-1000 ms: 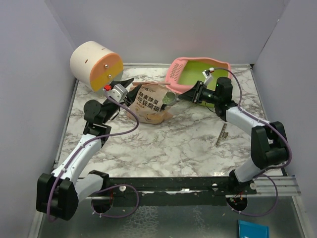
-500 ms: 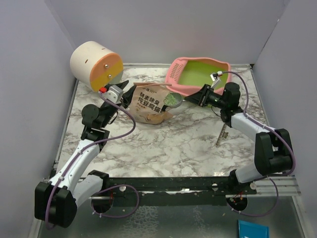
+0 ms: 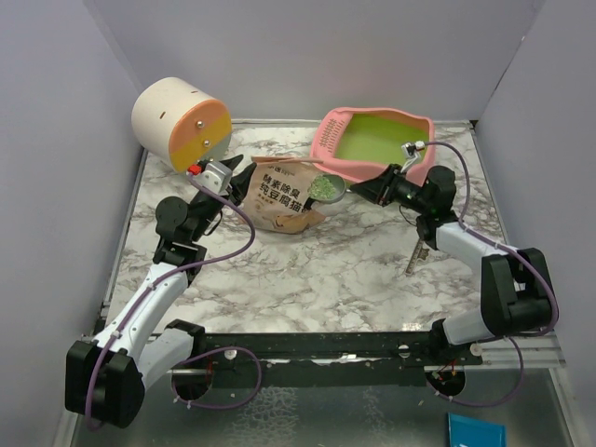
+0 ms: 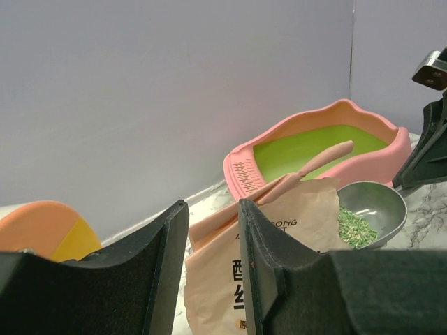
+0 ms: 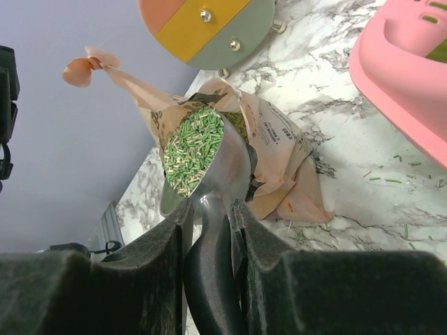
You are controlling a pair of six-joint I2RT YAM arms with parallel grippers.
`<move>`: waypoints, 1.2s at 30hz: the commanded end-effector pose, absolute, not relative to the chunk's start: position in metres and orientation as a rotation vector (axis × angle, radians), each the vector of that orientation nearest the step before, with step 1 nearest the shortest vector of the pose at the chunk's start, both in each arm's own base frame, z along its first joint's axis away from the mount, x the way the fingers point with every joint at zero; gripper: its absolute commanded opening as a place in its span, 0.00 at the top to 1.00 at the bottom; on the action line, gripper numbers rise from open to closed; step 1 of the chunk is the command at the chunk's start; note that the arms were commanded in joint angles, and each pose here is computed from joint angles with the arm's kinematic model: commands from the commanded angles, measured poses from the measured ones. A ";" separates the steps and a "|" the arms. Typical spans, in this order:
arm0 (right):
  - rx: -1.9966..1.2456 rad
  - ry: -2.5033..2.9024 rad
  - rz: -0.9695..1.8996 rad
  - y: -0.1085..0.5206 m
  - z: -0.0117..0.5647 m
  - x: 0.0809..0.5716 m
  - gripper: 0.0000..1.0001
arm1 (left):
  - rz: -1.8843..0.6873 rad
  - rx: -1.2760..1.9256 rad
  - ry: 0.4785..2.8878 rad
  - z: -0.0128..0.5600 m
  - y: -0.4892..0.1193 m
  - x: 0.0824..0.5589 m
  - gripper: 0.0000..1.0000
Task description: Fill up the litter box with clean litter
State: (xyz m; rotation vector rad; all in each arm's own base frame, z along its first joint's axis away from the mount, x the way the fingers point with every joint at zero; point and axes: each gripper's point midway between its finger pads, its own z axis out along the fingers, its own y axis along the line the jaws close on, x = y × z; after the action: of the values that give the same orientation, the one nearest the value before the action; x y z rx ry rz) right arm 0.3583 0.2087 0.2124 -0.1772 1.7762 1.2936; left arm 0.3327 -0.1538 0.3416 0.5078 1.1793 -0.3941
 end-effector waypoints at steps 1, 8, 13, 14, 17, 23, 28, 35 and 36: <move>-0.187 1.620 1.256 0.199 0.252 0.360 0.99 | -0.394 0.474 1.159 0.350 -0.149 0.330 0.63; -0.153 1.605 1.248 0.189 0.254 0.360 0.99 | -0.382 0.464 1.157 0.351 -0.147 0.330 0.63; -0.124 1.603 1.250 0.182 0.250 0.358 0.99 | -0.384 0.461 1.155 0.351 -0.146 0.329 0.63; -0.118 1.606 1.248 0.181 0.249 0.358 0.99 | -0.382 0.460 1.156 0.351 -0.146 0.329 0.63; -0.110 1.603 1.248 0.178 0.248 0.356 0.99 | -0.381 0.458 1.153 0.352 -0.145 0.328 0.63; -0.102 1.590 1.225 0.169 0.256 0.354 0.99 | -0.373 0.455 1.152 0.352 -0.144 0.328 0.63; -0.108 1.586 1.199 0.162 0.263 0.353 0.99 | -0.373 0.454 1.153 0.351 -0.144 0.327 0.63; -0.107 1.590 1.190 0.153 0.263 0.351 0.99 | -0.357 0.443 1.155 0.351 -0.141 0.328 0.63; -0.104 1.592 1.186 0.152 0.263 0.351 0.99 | -0.355 0.441 1.154 0.351 -0.140 0.328 0.63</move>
State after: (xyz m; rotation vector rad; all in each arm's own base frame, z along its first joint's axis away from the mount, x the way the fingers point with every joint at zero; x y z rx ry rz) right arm 0.3552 0.1574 0.2414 -0.0643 1.6563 1.2079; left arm 0.3301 -0.1480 0.3421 0.4793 1.1791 -0.3784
